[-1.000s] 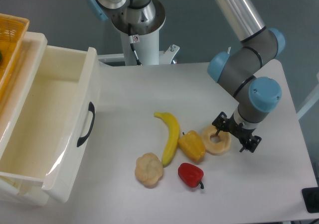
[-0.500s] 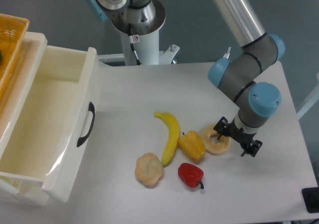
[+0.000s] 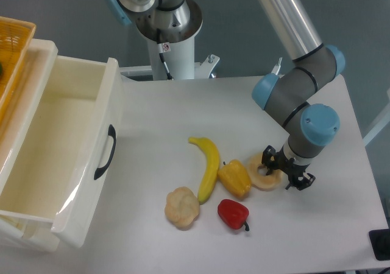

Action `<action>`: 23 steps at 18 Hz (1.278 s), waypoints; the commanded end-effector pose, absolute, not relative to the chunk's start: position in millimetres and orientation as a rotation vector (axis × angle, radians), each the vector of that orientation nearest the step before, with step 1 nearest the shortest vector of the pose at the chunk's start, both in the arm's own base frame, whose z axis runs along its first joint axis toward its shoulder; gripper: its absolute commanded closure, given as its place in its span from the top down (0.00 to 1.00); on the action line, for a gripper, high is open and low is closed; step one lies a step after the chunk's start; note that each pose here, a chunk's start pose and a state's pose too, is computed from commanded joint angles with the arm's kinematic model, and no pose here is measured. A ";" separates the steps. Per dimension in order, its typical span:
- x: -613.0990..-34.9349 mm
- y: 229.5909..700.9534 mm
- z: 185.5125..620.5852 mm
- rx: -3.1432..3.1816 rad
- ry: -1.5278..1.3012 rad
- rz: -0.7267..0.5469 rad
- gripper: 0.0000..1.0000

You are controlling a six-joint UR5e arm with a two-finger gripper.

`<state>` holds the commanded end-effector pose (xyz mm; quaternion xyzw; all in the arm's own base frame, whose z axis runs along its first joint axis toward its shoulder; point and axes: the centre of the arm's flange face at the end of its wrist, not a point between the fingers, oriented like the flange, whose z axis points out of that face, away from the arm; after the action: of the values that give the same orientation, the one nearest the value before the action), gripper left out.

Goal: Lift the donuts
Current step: 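Lift the held donut up and away from the yellow pepper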

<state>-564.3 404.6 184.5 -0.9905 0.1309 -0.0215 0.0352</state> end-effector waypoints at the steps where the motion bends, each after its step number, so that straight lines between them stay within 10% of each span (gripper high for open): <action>1: -565.4 402.7 186.4 -3.040 0.433 -0.062 0.33; 23: -608.6 431.7 293.3 -3.065 0.610 0.088 0.35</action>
<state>-608.6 431.7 293.3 -0.9804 0.1950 0.0282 0.0076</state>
